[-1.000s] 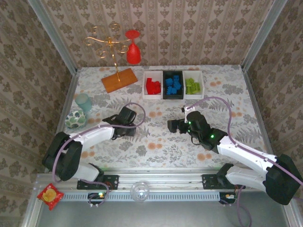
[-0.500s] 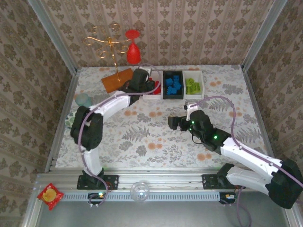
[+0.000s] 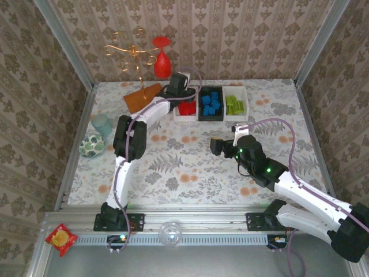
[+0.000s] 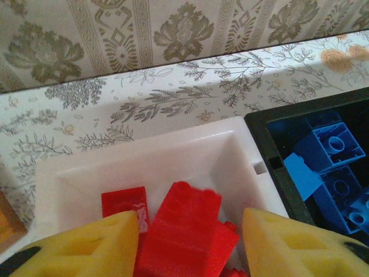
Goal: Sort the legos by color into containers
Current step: Place the lego in the container, then reset both arms
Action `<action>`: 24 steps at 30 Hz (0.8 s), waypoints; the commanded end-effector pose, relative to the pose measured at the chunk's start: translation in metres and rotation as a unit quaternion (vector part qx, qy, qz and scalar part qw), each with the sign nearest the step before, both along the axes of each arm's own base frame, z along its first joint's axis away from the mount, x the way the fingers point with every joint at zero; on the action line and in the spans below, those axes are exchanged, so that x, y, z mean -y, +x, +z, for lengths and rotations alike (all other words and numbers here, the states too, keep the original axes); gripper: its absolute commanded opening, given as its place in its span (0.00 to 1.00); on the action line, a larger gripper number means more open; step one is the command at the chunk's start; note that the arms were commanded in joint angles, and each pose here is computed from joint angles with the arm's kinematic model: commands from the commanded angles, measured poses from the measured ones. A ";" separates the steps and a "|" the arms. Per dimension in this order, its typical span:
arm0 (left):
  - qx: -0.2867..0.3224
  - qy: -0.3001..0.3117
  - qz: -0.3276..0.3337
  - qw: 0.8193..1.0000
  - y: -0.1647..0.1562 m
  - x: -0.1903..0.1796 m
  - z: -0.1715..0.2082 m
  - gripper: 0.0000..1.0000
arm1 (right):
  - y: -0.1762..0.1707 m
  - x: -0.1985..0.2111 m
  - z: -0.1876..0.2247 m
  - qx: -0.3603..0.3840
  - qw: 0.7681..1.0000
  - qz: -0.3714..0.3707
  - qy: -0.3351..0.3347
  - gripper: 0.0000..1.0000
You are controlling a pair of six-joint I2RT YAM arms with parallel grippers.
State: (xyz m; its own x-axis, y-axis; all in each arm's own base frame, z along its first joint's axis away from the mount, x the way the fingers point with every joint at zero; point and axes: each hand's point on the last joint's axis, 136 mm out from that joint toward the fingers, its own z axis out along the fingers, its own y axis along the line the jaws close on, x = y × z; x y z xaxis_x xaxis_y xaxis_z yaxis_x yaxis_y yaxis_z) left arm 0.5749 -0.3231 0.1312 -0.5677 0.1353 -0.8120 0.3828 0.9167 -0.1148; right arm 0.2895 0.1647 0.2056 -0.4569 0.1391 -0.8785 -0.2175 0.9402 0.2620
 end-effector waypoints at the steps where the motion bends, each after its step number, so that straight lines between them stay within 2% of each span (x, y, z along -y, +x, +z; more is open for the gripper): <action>1: 0.027 0.002 -0.010 1.000 -0.003 -0.002 0.046 0.61 | 0.002 0.015 -0.010 -0.011 0.999 -0.032 -0.021 1.00; 5: 0.046 -0.009 -0.007 0.999 -0.024 -0.014 0.076 0.69 | 0.005 0.028 -0.005 -0.007 0.998 -0.055 -0.036 1.00; 11: 0.102 -0.049 0.006 0.994 -0.084 -0.053 0.107 0.77 | 0.017 0.063 0.005 -0.008 0.991 -0.116 -0.071 1.00; 17: 0.179 -0.054 0.088 0.978 -0.142 -0.141 0.114 0.88 | 0.029 0.108 0.020 0.016 0.975 -0.191 -0.114 1.00; 22: 0.183 -0.003 0.184 0.966 -0.169 -0.234 0.088 1.00 | 0.047 0.151 0.029 0.042 0.950 -0.267 -0.156 1.00; 24: 0.178 0.006 0.217 0.960 -0.179 -0.264 0.075 1.00 | 0.056 0.168 0.025 0.053 0.940 -0.294 -0.167 1.00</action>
State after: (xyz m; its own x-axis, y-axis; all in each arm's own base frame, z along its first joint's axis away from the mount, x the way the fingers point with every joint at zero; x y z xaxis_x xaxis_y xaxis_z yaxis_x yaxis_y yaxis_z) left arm 0.4024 -0.0945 0.2023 -0.3158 -0.0299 -0.9483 0.0834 0.9948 -0.0591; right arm 0.3339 0.0243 0.2148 -0.3752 0.0872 -0.9228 0.2526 0.9675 -0.0112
